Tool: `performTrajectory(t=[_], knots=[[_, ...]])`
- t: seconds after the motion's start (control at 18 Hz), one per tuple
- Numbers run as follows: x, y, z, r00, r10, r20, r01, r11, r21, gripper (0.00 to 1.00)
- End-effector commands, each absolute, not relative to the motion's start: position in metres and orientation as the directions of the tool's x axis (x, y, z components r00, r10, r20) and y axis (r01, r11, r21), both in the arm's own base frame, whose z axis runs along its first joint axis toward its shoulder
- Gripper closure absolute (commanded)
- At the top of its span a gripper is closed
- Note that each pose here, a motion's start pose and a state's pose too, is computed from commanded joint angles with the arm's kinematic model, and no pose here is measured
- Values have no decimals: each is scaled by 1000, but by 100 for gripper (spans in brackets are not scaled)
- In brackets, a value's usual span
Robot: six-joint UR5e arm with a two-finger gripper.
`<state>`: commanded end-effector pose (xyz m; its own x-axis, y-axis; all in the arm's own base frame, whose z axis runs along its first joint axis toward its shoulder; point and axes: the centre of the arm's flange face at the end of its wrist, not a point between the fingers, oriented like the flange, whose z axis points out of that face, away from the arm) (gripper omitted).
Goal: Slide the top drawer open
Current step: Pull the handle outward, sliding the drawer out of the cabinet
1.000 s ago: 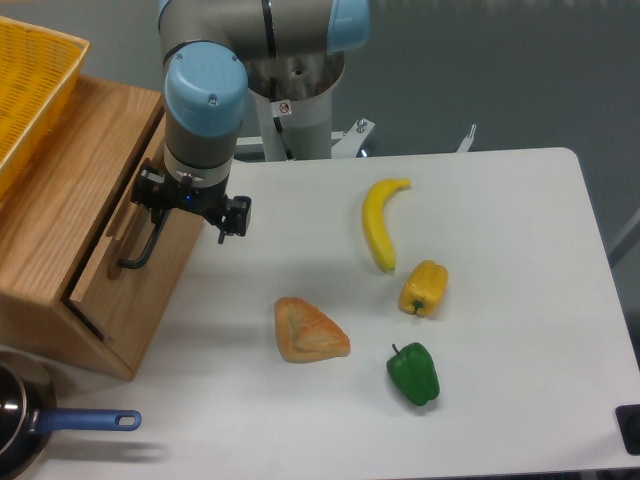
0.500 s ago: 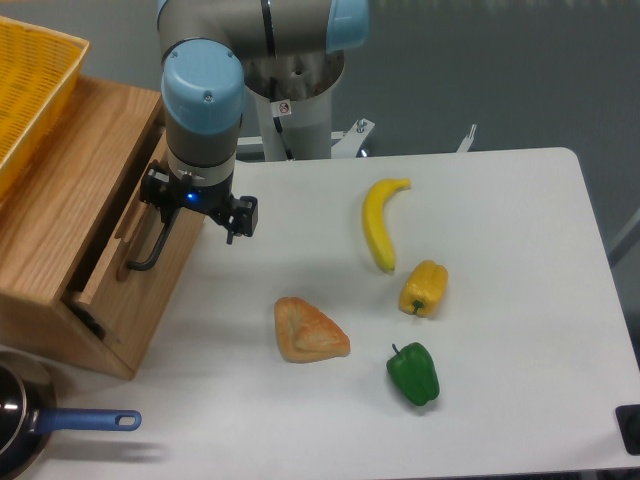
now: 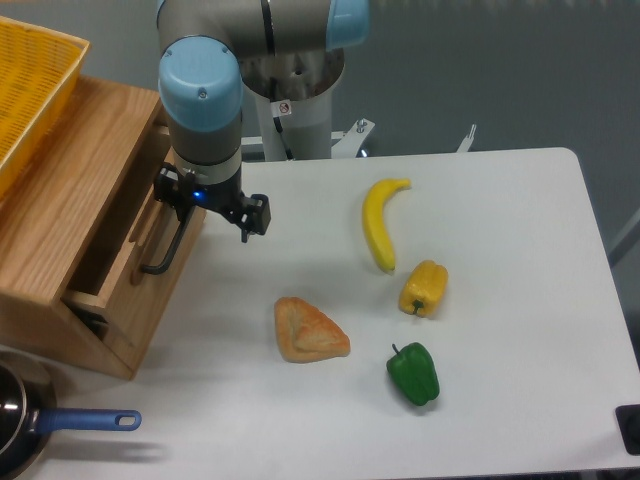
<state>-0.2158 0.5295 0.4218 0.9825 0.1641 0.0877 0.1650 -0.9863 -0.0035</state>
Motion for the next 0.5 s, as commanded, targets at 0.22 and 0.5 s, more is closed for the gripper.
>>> performTrajectory(t=[0.22,0.5], knots=[[-222,527,422,983,170,71,170,-985,3,0],[-232,522,423,980,185,67,185,-983,3,0]])
